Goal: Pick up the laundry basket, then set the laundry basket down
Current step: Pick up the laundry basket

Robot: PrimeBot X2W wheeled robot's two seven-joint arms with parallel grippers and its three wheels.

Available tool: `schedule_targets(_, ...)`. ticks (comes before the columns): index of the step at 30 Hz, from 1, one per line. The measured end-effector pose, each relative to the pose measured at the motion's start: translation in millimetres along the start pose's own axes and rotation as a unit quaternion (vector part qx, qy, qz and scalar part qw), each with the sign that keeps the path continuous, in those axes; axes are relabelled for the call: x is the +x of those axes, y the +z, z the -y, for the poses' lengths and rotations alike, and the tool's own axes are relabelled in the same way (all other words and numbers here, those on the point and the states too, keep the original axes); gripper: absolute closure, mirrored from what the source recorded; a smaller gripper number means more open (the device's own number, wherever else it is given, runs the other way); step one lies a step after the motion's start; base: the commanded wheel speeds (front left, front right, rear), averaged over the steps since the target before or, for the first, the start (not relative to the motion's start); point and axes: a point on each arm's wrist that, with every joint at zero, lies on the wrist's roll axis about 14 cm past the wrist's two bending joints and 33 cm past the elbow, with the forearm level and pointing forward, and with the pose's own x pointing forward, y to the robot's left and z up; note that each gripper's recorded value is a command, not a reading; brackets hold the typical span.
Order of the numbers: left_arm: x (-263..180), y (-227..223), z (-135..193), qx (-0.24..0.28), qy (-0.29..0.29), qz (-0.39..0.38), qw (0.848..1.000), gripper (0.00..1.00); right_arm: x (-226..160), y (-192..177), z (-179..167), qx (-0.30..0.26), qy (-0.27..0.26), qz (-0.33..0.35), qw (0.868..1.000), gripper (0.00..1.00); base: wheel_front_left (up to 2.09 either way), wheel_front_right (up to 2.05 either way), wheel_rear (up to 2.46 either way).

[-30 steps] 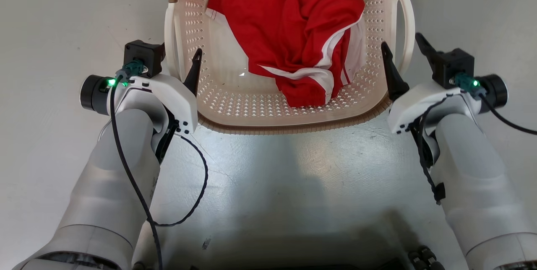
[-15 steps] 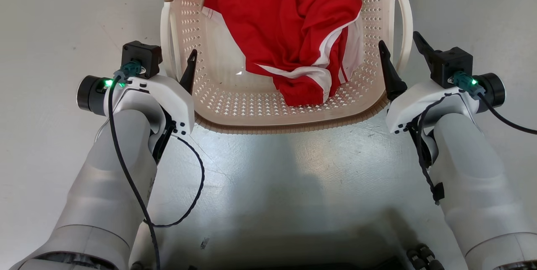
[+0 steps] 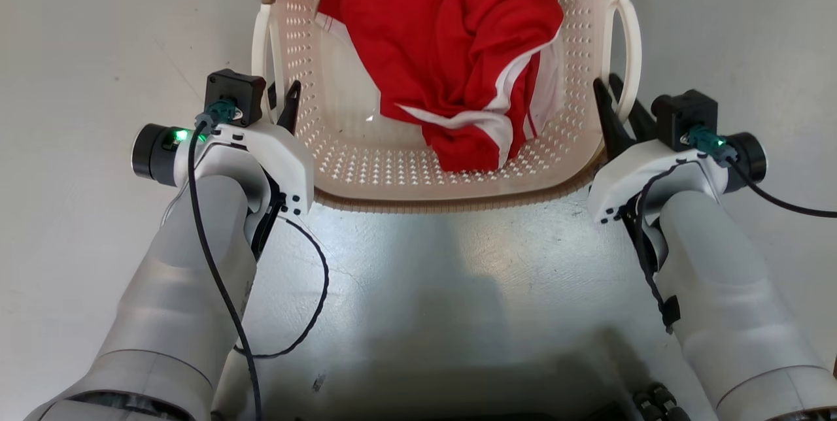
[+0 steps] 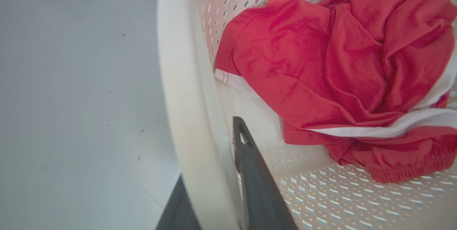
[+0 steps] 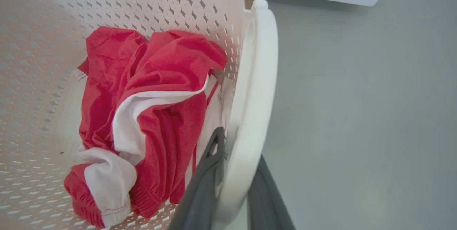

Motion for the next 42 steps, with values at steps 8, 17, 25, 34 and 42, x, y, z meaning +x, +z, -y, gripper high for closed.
schedule_targets(8, -12.3, 2.2, 4.5, 0.003, 0.002, -0.006, 1.0, 1.0, -13.0, -1.6, -5.3, -0.001, 0.007, -0.015, 1.0, 1.0, 0.0, 0.0, 0.0)
schedule_targets(17, -47.3, 2.6, 13.7, -0.009, 0.016, -0.013, 1.0, 1.0, -43.6, 20.9, -14.0, -0.023, 0.022, -0.023, 0.999, 1.0, 0.0, 0.0, 0.0)
schedule_targets(25, -89.5, 6.8, 21.6, -0.015, 0.032, -0.009, 0.999, 1.0, -86.0, 33.9, -27.7, -0.026, 0.034, -0.032, 0.999, 1.0, 0.0, 0.0, 0.0)
schedule_targets(34, -143.3, -2.9, 35.8, -0.002, 0.038, -0.016, 0.999, 1.0, -142.9, 23.8, -46.7, -0.029, 0.044, -0.052, 0.997, 1.0, 0.0, 0.0, 0.0)
schedule_targets(42, -181.4, -19.8, 52.3, 0.018, 0.032, -0.025, 0.999, 1.0, -186.1, 9.8, -57.0, -0.033, 0.044, -0.061, 0.997, 1.0, 0.0, 0.0, 0.0)
